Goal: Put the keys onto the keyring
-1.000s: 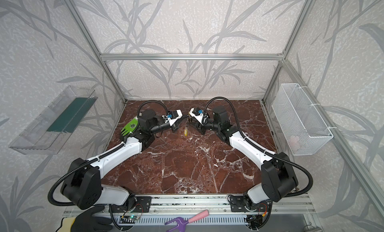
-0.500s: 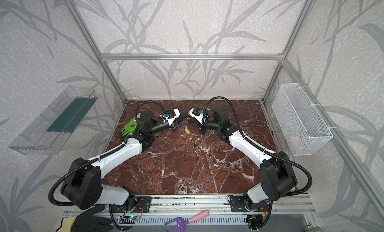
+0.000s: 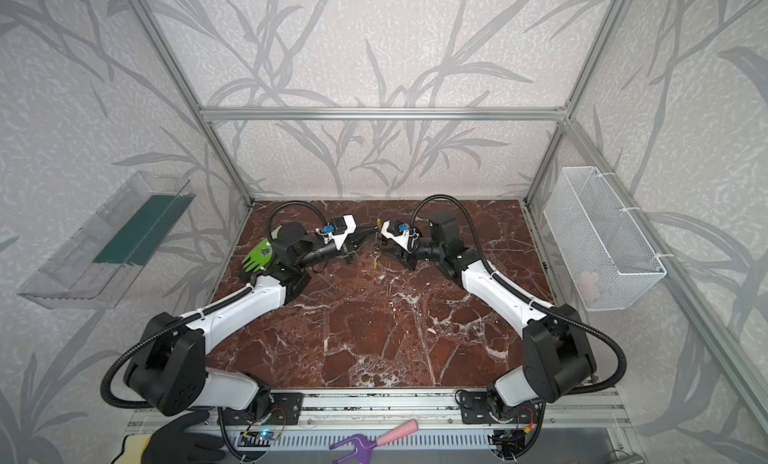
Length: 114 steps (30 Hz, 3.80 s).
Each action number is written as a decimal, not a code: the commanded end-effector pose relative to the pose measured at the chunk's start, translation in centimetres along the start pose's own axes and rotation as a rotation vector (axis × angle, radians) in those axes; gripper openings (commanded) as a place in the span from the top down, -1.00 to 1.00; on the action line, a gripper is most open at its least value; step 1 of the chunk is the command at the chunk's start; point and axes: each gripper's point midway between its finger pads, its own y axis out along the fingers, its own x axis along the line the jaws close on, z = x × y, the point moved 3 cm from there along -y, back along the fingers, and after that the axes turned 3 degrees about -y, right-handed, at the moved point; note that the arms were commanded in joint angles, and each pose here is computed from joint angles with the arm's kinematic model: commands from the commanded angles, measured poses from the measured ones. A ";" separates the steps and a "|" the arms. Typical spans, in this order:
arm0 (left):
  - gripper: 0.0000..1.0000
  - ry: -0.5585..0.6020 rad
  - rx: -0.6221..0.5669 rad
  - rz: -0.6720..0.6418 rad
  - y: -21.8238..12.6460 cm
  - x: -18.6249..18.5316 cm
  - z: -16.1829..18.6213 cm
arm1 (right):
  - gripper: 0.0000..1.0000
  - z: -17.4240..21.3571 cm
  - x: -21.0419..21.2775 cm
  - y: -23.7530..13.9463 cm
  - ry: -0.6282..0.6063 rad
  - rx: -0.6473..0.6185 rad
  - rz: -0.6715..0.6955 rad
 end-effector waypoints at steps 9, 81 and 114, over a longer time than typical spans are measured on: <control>1.00 -0.013 -0.022 0.075 -0.2 -0.2 -0.4 | 0.44 -6.6 0.4 -2.8 -0.117 -0.187 -0.031; 0.45 0.262 0.482 0.080 -0.7 -0.4 2.9 | 1.00 -3.8 1.0 1.5 0.045 0.196 -0.177; 1.00 0.118 0.249 0.017 0.4 0.4 1.2 | 0.28 -1.3 -0.8 0.9 0.030 0.106 0.032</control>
